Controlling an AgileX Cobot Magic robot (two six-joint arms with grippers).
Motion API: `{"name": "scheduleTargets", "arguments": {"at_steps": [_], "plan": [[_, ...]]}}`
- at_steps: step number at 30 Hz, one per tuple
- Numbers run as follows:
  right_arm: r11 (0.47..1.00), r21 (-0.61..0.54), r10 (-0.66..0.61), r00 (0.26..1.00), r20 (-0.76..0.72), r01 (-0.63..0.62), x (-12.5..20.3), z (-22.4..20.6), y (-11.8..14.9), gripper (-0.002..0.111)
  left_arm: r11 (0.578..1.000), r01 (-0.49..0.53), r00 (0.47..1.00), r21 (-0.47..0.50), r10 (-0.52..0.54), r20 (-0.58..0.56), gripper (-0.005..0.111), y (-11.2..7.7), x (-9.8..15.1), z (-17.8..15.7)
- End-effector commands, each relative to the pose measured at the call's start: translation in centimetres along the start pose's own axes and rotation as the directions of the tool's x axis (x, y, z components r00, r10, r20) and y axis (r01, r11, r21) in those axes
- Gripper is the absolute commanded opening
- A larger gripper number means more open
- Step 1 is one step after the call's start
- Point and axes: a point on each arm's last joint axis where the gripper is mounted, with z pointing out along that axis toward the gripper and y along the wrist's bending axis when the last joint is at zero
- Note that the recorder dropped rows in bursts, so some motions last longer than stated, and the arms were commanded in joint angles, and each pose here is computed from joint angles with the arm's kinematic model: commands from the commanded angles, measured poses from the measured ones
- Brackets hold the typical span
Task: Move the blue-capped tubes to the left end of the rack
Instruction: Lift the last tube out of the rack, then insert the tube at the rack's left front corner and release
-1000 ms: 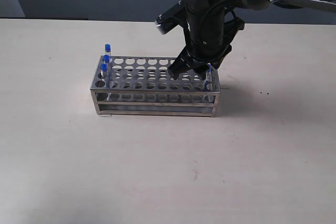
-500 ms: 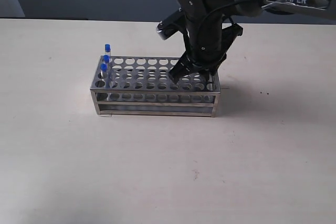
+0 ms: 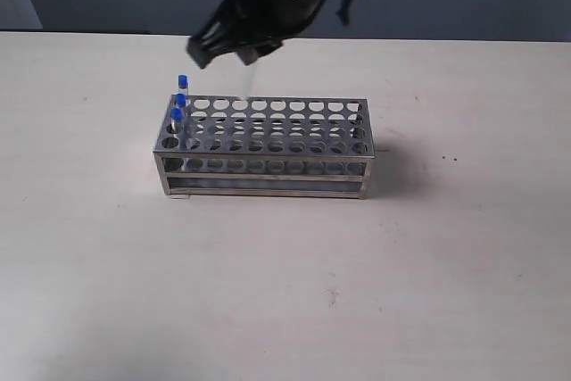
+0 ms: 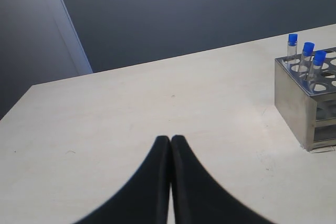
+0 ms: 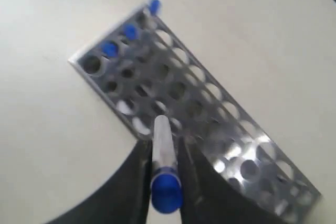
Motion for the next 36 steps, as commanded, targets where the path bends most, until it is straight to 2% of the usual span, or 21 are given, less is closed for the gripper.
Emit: {"name": "scheduleTargets", "arguments": {"at_steps": [1,7,18,36], "plan": [[0.991,-0.117,-0.066,0.997,0.037,0.070,-2.6,1.8,2.5,0.000,1.000,0.000,1.000,0.003,0.000,0.012,0.000,0.0,-0.2,0.0],[0.981,-0.162,-0.120,0.991,-0.057,0.110,-4.5,4.1,4.5,0.000,1.000,0.000,1.000,0.003,0.000,0.012,0.000,0.0,-0.2,0.0],[0.982,-0.148,-0.135,0.984,-0.116,0.117,-4.2,9.0,4.7,0.000,1.000,0.000,1.000,0.003,0.000,0.012,0.000,0.0,-0.2,0.0],[0.983,-0.148,-0.124,0.986,-0.110,0.107,-3.9,11.6,4.9,0.000,1.000,0.000,1.000,0.003,0.000,0.012,0.000,0.0,-0.2,0.0]]}}
